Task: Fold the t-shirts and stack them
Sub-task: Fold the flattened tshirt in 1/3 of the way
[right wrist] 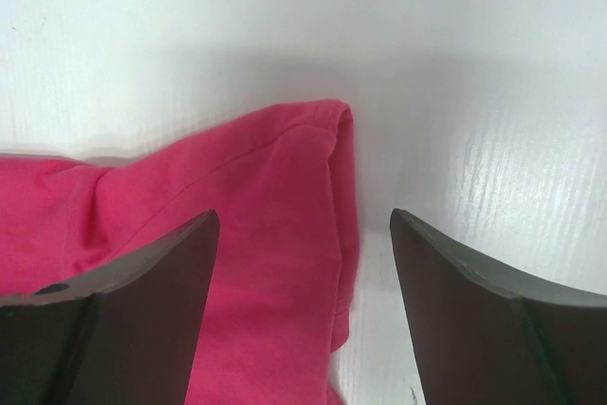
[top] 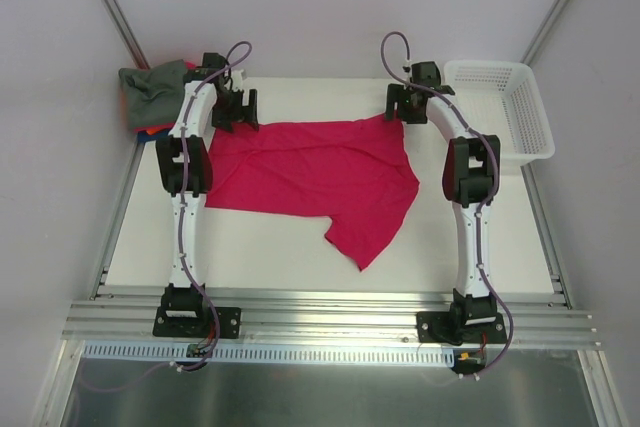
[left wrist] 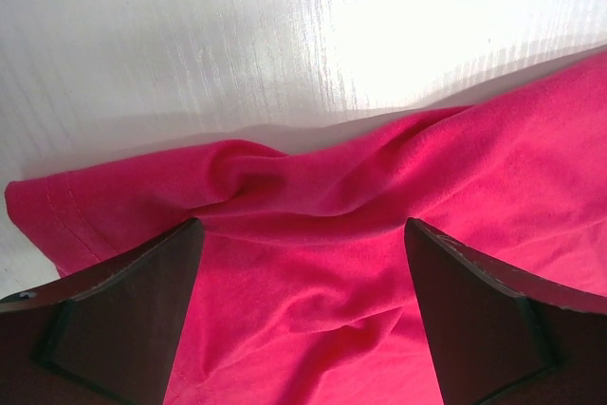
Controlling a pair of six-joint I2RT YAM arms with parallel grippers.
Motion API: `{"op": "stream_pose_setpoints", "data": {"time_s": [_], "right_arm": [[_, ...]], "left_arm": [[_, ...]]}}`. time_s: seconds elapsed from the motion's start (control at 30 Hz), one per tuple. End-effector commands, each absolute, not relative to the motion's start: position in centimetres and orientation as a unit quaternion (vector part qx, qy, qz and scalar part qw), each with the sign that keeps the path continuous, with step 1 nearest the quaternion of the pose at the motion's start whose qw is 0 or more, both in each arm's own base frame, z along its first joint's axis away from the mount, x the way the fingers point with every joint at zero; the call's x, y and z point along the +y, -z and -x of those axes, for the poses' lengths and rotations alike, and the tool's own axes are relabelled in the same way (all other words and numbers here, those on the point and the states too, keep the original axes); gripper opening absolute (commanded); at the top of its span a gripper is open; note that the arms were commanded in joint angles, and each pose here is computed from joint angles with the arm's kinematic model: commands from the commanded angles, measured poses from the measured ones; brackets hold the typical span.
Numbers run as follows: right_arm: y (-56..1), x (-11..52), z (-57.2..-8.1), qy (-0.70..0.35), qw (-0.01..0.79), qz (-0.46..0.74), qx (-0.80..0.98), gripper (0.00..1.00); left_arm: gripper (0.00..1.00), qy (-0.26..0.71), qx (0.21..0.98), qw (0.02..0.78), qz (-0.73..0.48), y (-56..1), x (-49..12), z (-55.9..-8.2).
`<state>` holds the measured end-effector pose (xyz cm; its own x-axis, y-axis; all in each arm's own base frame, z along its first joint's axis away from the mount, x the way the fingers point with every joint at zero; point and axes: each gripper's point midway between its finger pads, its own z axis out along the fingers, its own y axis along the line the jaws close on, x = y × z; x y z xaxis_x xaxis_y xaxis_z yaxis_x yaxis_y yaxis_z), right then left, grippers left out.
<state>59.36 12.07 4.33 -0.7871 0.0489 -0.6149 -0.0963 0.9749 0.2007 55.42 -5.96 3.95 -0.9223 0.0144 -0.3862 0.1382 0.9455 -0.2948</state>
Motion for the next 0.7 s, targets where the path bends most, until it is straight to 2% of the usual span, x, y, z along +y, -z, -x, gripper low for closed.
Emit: {"op": "stream_pose_setpoints", "data": {"time_s": [0.0, 0.07, 0.27, 0.47, 0.67], "right_arm": [[-12.1, 12.4, -61.5, -0.106, 0.408, 0.033, 0.906, 0.77], [-14.5, 13.6, -61.3, -0.121, 0.424, 0.042, 0.896, 0.77], [-16.3, 17.9, -58.2, -0.175, 0.405, 0.045, 0.896, 0.77], [-13.7, 20.6, -55.0, -0.217, 0.347, 0.044, 0.911, 0.77], [-8.6, 20.5, -53.4, -0.222, 0.283, 0.005, 0.933, 0.78]], "left_arm": [[0.89, 0.149, 0.964, 0.215, -0.047, -4.8, -6.5, -56.4], [0.89, 0.142, 0.965, 0.214, -0.045, -4.8, -6.3, -56.4], [0.89, 0.144, 0.968, 0.202, -0.033, -5.5, -6.4, -55.2], [0.89, 0.147, 0.966, 0.210, -0.031, -6.9, -6.5, -55.0], [0.90, 0.127, 0.970, 0.208, -0.025, -6.8, -5.8, -54.8]]}}
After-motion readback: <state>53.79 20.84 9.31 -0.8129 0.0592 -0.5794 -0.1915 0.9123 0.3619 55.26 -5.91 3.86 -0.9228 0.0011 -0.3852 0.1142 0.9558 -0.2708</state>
